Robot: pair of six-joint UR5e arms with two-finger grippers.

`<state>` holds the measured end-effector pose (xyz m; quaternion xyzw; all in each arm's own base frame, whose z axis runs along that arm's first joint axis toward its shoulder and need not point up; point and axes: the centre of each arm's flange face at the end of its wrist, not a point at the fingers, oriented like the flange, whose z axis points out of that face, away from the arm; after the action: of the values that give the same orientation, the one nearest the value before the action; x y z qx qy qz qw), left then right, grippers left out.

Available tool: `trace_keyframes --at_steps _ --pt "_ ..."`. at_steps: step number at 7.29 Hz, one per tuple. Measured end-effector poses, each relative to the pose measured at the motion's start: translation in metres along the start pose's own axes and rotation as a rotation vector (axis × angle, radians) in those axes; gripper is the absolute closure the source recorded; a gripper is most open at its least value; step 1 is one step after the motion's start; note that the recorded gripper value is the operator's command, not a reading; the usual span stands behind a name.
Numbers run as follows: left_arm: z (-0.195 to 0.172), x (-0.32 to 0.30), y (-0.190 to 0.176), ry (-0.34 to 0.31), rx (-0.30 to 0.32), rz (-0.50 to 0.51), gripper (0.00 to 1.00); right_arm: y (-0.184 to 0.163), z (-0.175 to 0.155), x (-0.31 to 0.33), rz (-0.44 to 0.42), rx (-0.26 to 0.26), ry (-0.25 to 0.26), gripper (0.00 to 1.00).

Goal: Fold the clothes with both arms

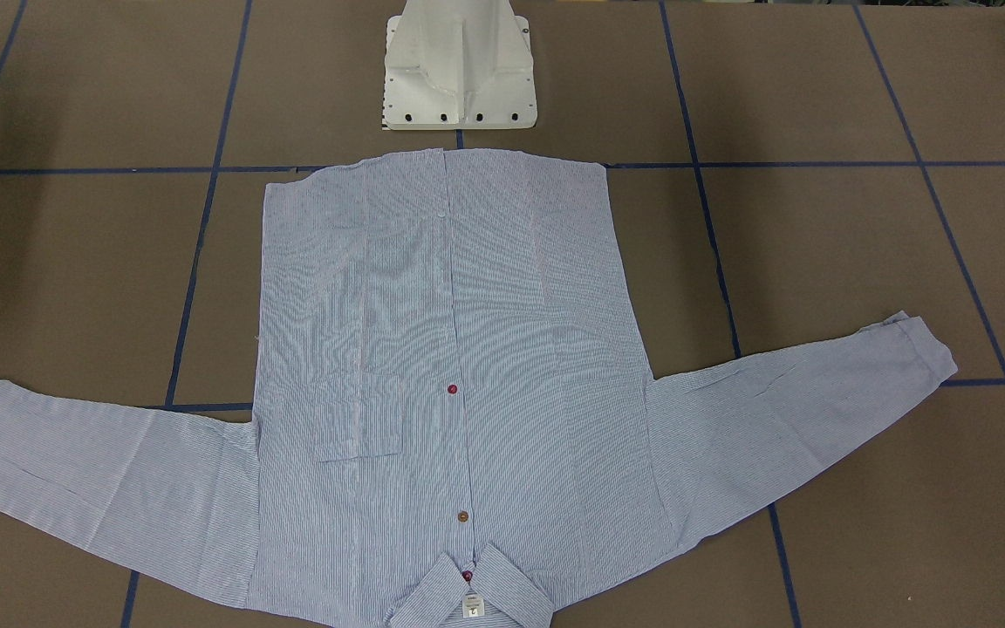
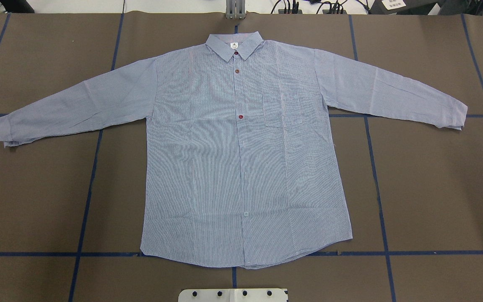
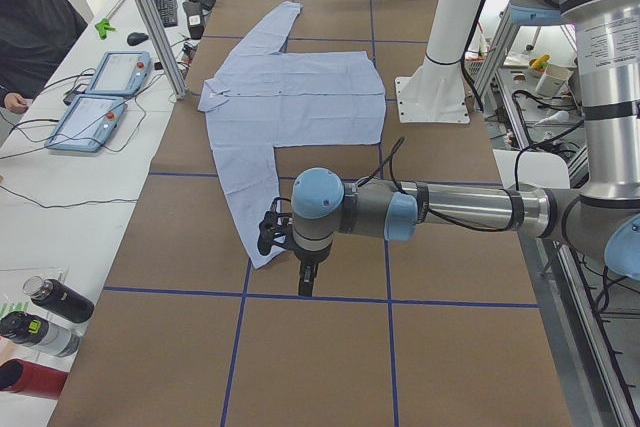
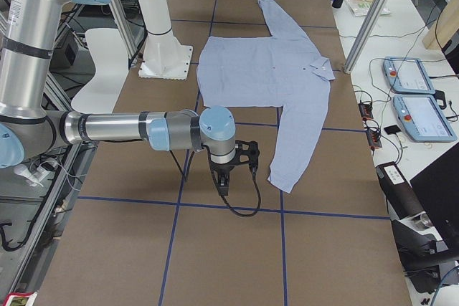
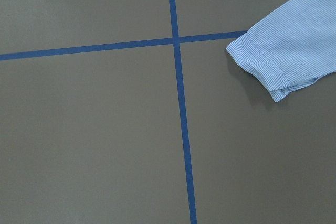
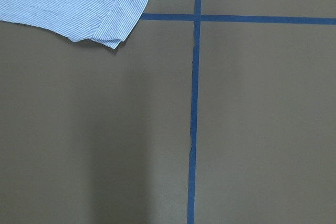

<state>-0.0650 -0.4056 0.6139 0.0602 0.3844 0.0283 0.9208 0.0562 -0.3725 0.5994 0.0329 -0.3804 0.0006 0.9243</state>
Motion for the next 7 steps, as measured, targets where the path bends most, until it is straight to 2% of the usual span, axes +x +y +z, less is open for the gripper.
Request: trace_keyframes --at_steps 3,5,7 --pt "-0.014 0.014 -0.004 -0.003 0.029 0.028 0.0 -0.006 -0.006 -0.007 -0.028 0.025 0.001 0.0" --pt "-0.022 0.021 -0.013 -0.001 0.048 0.044 0.0 -0.02 -0.013 -0.02 -0.083 0.069 0.0 0.0" --pt "-0.029 0.028 -0.022 0.006 0.074 0.071 0.0 -0.045 -0.012 -0.051 -0.12 0.079 -0.012 0.0"
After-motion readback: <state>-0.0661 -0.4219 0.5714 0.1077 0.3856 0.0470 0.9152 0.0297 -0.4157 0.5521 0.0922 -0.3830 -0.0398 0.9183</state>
